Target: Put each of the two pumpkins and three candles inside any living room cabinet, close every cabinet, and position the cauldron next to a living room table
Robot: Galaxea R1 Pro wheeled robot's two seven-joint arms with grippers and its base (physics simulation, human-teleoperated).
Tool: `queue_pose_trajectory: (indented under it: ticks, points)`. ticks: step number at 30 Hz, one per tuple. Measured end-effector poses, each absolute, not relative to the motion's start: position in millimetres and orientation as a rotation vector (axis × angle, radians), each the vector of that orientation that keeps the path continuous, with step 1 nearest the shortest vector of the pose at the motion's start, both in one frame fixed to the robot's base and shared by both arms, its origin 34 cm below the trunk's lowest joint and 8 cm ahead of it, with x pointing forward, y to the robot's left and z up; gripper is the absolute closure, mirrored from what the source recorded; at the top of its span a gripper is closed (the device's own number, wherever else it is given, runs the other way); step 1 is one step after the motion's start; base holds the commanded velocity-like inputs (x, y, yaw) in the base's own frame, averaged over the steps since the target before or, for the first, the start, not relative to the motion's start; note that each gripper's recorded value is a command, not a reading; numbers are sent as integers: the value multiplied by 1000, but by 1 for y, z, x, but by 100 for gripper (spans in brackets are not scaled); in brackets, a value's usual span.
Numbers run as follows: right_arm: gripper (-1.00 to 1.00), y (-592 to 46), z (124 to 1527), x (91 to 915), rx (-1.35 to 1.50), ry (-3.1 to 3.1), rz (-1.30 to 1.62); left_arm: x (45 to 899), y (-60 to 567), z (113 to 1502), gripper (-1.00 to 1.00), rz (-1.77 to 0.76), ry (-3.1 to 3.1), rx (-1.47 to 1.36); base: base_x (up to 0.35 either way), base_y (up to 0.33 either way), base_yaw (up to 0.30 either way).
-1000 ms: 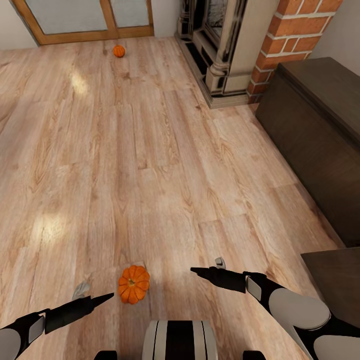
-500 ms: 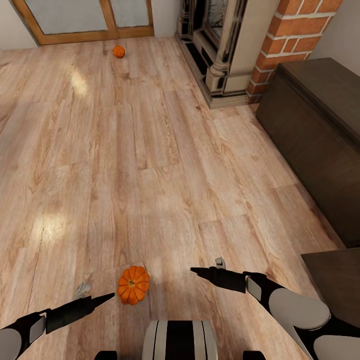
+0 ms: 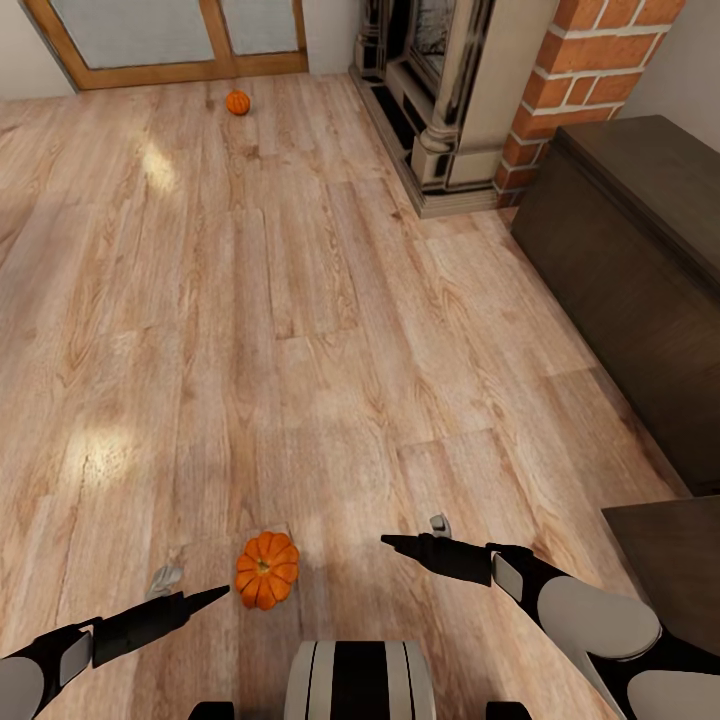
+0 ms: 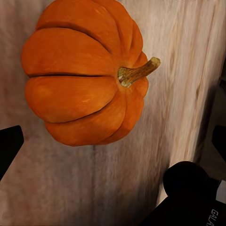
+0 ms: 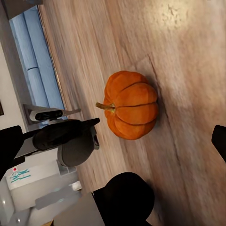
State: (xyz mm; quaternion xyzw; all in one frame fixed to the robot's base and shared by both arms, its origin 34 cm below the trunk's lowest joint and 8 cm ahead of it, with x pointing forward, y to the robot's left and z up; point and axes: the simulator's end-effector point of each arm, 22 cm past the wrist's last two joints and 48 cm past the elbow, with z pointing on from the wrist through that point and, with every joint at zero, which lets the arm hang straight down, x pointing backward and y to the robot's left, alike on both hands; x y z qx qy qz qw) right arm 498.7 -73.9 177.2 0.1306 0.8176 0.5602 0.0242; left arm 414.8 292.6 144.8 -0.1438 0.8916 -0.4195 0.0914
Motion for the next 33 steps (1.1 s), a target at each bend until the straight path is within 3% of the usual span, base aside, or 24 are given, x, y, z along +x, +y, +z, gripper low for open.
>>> queue_pose_trajectory:
  ticks: [33]
  points:
    - [-100, -73, 146, 473, 477, 2579, 1752, 388, 293, 121, -100, -1261, 2706, -480, 0, -1, 0]
